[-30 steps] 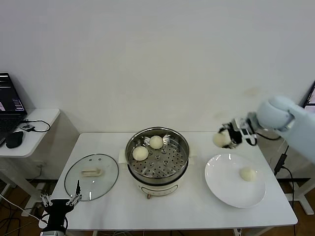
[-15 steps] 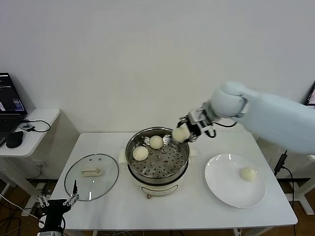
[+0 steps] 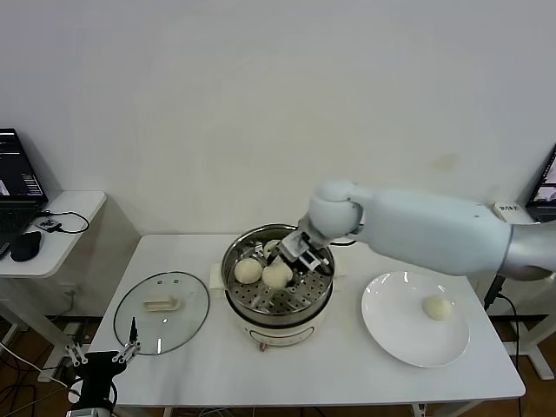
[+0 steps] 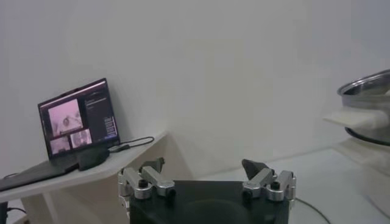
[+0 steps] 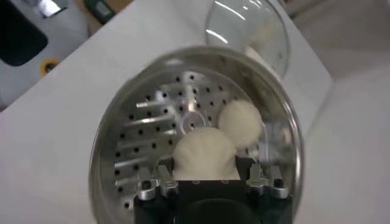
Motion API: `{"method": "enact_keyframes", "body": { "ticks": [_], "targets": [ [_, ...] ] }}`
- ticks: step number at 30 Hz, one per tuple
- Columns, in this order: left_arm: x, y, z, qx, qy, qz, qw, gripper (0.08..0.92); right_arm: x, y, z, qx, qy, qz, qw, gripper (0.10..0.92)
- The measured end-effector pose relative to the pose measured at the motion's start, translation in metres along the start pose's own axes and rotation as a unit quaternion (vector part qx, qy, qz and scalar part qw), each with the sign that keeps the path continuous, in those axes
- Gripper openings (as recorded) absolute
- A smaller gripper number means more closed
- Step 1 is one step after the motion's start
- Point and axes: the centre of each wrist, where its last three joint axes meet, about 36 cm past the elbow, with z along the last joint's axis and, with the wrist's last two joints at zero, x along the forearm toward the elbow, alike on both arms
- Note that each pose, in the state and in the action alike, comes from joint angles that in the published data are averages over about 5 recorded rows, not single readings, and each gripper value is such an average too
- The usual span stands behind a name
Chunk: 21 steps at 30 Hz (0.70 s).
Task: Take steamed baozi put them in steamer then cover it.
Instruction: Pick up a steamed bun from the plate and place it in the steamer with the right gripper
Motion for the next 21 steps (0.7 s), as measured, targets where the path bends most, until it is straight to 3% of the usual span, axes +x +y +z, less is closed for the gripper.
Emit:
{"method": "enact_keyframes", "body": {
  "ticks": [16,21],
  "targets": [
    [-0.001,-0.002,0.002,0.003,0.001,-0.003,1.000,0.823,-0.029,-0.004,-0.016,0.105,0.007,-0.028,0.994,0.651],
    [-0.001,-0.001,0.002,0.003,0.001,-0.003,1.000,0.823,-0.024,-0.004,-0.016,0.112,0.004,-0.017,0.994,0.756]
  ]
}}
